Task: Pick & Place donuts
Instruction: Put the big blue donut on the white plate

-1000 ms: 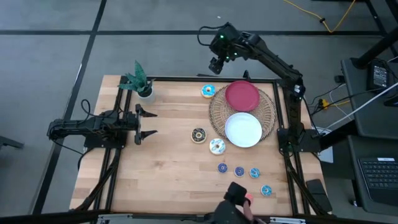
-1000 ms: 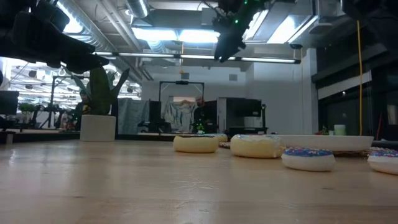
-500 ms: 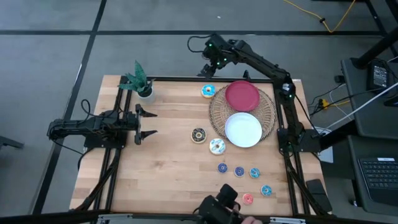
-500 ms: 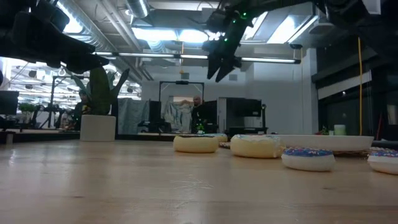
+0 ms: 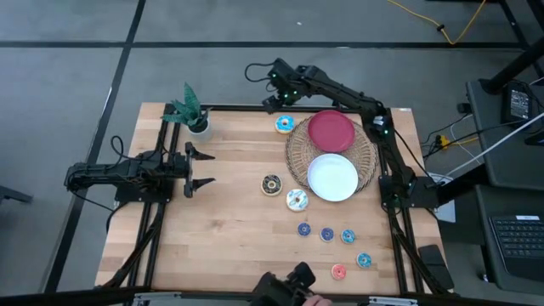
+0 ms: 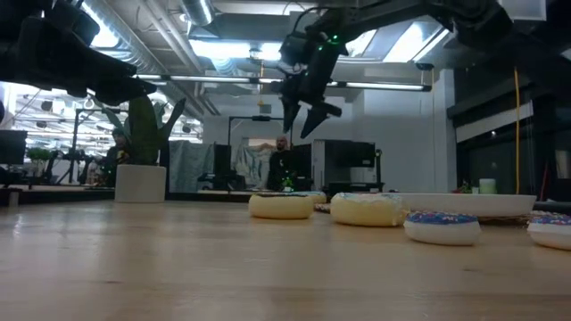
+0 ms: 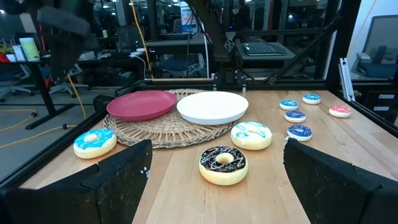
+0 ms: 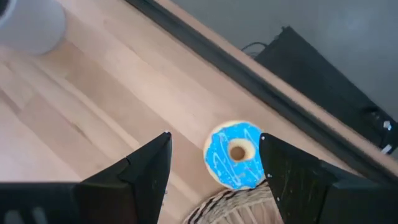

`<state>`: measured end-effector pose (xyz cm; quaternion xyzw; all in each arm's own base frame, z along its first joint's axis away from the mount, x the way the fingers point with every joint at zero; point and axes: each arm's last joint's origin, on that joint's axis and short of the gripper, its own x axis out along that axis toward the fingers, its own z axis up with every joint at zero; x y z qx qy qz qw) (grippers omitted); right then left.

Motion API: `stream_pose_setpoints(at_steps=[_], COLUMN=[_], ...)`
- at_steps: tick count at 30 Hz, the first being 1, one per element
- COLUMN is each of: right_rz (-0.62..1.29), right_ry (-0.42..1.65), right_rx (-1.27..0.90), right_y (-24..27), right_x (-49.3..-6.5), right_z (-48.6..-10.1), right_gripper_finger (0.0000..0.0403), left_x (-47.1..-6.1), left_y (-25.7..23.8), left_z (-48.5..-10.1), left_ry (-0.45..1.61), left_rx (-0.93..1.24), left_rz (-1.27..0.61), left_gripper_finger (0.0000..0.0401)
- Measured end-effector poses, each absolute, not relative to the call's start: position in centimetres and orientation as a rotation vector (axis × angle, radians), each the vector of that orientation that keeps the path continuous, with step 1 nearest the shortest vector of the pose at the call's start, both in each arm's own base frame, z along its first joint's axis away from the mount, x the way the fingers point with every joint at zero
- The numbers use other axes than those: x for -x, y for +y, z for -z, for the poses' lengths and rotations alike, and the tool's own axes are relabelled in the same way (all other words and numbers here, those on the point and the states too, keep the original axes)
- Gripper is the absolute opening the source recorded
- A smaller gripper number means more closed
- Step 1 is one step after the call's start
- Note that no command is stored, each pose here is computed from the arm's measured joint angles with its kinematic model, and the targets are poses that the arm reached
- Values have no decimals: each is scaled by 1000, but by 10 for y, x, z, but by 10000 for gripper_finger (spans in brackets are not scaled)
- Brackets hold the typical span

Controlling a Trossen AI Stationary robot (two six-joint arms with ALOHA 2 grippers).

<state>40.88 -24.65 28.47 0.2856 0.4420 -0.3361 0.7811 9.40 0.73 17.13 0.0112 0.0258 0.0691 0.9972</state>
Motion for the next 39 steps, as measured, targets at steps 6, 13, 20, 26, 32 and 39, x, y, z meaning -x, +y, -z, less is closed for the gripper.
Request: stream_pose_setpoints(at_steps=[6, 13, 20, 26, 32, 39], right_rz=[764, 798, 800, 798, 793, 774], right_ry=[987, 1041, 1112, 1162, 1214, 1258], right_rx=[-666, -670, -659, -657, -649, -626], right_y=[-243, -242, -241, -242, -243, -244], right_x=[-419, -425, -432, -436, -438, -441], right_z=[-265, -244, -219, -198, -181, -164], right_gripper_finger=[243, 243, 243, 243, 243, 243], left_x=[-94, -94, -94, -94, -94, -94], left_y=[7, 7, 7, 7, 7, 7], left_z=[-171, -171, -171, -171, -171, -171], left_ry=[52, 52, 51, 52, 52, 52], left_rx=[-22, -22, -22, -22, -22, -22], left_rz=[-138, -138, -138, -138, -138, -138], left_gripper_finger=[354, 353, 353, 353, 354, 353])
